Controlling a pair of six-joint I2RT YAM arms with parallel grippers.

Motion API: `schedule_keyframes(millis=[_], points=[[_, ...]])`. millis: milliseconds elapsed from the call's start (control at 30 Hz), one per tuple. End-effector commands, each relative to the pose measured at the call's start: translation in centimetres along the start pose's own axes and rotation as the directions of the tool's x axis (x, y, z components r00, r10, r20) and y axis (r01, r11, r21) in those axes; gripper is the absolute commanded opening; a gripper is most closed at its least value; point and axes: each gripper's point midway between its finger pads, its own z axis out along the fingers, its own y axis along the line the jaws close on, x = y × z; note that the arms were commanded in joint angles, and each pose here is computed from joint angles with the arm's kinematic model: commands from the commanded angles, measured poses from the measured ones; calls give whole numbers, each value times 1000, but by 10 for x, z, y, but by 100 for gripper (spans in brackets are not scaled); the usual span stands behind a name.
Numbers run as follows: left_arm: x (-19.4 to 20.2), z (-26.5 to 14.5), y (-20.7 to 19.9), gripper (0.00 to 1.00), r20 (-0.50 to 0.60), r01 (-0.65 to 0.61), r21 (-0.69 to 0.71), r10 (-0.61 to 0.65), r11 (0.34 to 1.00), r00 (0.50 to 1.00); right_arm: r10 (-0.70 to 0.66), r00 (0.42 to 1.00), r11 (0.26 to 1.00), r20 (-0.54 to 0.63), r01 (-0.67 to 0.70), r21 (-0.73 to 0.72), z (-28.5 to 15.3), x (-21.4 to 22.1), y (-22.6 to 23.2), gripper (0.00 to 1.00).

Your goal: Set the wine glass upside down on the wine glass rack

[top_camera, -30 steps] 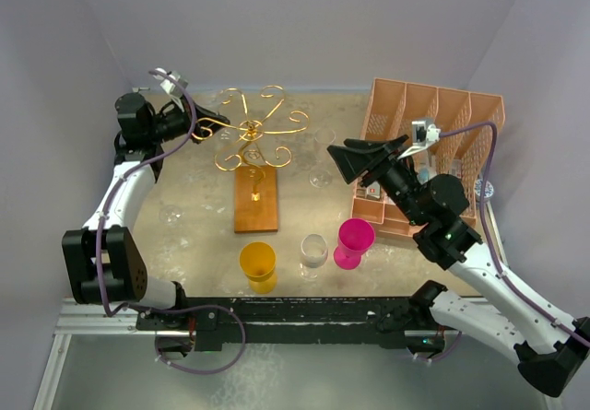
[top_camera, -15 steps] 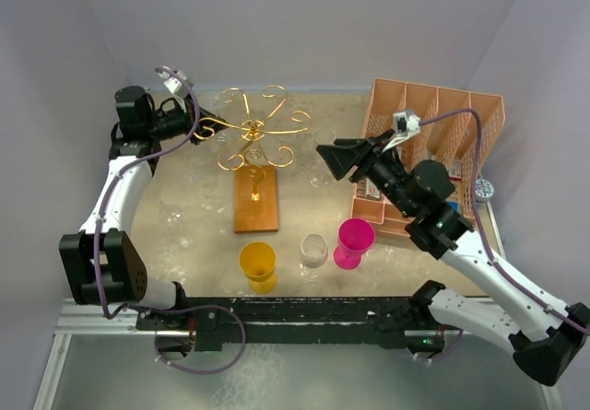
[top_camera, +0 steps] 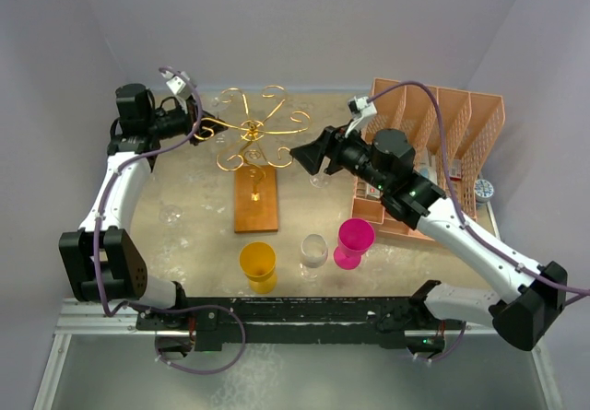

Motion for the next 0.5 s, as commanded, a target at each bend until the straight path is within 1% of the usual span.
schedule_keyframes(millis=[0, 133, 333, 467], points=[[-26, -2, -10, 0, 47, -119, 47, 117, 992, 992, -23, 1000, 997, -3, 23, -68, 0, -12, 19, 70], [-29, -1, -9, 0, 54, -125, 44, 123, 991, 991, -3, 1000, 999, 10, 3, -49, 8, -19, 19, 68], [-38, 14, -13, 0, 71, -124, 9, 123, 992, 990, 45, 996, 985, 81, -57, 161, 23, -38, -14, 64], [-40, 15, -12, 0, 86, -112, -3, 112, 994, 990, 42, 993, 972, 112, -67, 227, 29, -50, -23, 60]])
